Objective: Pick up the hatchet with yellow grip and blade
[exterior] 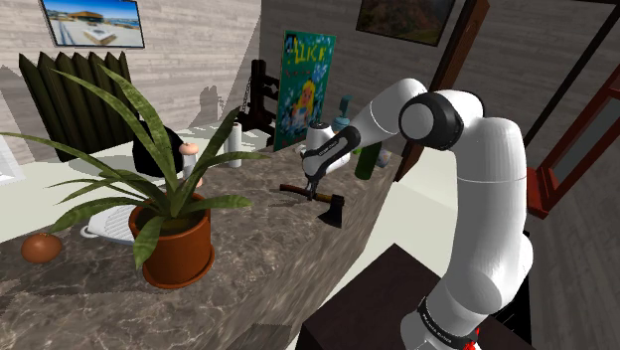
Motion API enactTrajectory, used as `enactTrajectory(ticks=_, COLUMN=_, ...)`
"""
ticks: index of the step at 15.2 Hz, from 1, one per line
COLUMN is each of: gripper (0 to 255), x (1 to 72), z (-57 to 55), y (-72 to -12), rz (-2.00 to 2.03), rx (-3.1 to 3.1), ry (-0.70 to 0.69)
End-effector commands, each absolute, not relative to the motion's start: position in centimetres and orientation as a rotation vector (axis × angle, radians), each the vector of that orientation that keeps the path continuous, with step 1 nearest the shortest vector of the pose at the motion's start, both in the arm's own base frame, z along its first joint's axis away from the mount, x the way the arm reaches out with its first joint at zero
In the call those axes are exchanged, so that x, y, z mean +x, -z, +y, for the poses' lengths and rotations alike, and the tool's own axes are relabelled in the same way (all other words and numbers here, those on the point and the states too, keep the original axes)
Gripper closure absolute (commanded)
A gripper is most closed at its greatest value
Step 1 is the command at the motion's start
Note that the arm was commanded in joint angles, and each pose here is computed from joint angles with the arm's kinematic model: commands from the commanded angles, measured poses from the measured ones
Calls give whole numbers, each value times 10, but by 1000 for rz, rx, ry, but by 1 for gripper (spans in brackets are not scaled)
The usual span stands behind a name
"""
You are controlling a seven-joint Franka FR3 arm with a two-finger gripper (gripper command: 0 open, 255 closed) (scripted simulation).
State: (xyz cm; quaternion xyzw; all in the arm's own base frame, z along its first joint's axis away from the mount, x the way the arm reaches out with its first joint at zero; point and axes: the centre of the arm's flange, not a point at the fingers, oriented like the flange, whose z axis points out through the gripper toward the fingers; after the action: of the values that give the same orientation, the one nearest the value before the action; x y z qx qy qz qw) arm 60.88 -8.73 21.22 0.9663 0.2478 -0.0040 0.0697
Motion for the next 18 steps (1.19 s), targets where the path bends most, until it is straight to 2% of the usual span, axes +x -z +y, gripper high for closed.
enactTrajectory(ticks=1, gripper=255, x=609, z=-87, y=-212, rz=746, rx=2908, ry=13)
enactTrajectory(ticks=6, gripper=255, x=609, z=-87, y=-212, rz=746, rx=2908, ry=13)
enactTrajectory(ticks=18, gripper=255, x=609, z=-87, y=-275, rz=746, rx=2908, ry=13)
